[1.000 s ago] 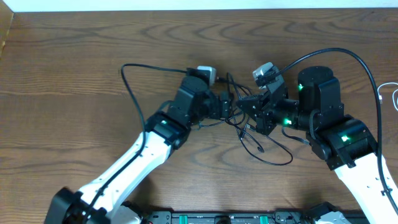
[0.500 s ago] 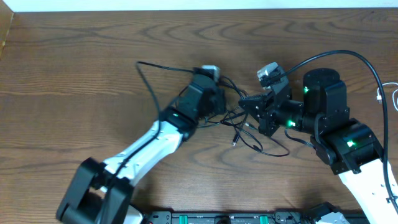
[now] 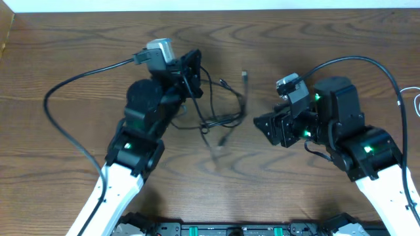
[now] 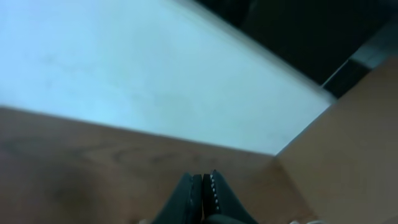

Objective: Untangle cables

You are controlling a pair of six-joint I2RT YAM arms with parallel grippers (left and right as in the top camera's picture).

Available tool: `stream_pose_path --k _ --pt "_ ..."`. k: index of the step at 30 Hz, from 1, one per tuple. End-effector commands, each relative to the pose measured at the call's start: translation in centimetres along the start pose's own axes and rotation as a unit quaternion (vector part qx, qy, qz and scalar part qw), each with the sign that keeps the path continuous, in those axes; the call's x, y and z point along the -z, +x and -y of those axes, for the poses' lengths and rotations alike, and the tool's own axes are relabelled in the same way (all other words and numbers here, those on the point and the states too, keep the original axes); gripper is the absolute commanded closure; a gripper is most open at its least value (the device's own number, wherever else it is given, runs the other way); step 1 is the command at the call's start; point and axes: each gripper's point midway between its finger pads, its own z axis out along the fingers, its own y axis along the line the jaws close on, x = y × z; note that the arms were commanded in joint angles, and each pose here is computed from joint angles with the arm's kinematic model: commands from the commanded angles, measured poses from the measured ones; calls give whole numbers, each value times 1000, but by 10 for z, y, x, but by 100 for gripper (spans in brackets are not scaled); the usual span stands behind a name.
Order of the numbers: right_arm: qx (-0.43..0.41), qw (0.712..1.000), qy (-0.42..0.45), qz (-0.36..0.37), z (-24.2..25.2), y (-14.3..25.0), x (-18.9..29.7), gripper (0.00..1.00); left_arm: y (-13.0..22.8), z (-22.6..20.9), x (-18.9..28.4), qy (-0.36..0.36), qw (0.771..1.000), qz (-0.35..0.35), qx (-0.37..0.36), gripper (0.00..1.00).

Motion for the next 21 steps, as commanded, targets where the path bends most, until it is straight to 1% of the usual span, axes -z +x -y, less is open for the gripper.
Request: stream_pose_path --k 1,6,8,10,14,16,20,21 --pt "-39 998 4 -39 7 13 -13 23 -29 19 15 23 999 41 9 92" --pt "-102 990 -53 -80 -11 20 -37 9 -38 26 24 34 997 53 37 92" --pt "-131 986 -57 -85 -14 18 -50 7 -40 28 26 38 996 56 52 92" --pt "-133 985 -67 -90 -21 15 -69 1 -43 31 26 47 995 60 57 92" --pt "-72 988 -96 -99 -44 17 -114 1 -49 37 28 61 992 71 81 92" --pt "-60 988 -99 -101 -52 21 -137 1 -51 38 28 64 992 75 84 92" --pt "-103 980 -98 -141 -61 43 -171 1 -58 42 32 72 990 88 83 92" --pt "-102 979 -87 -152 -59 52 -180 3 -62 46 34 80 989 96 82 92"
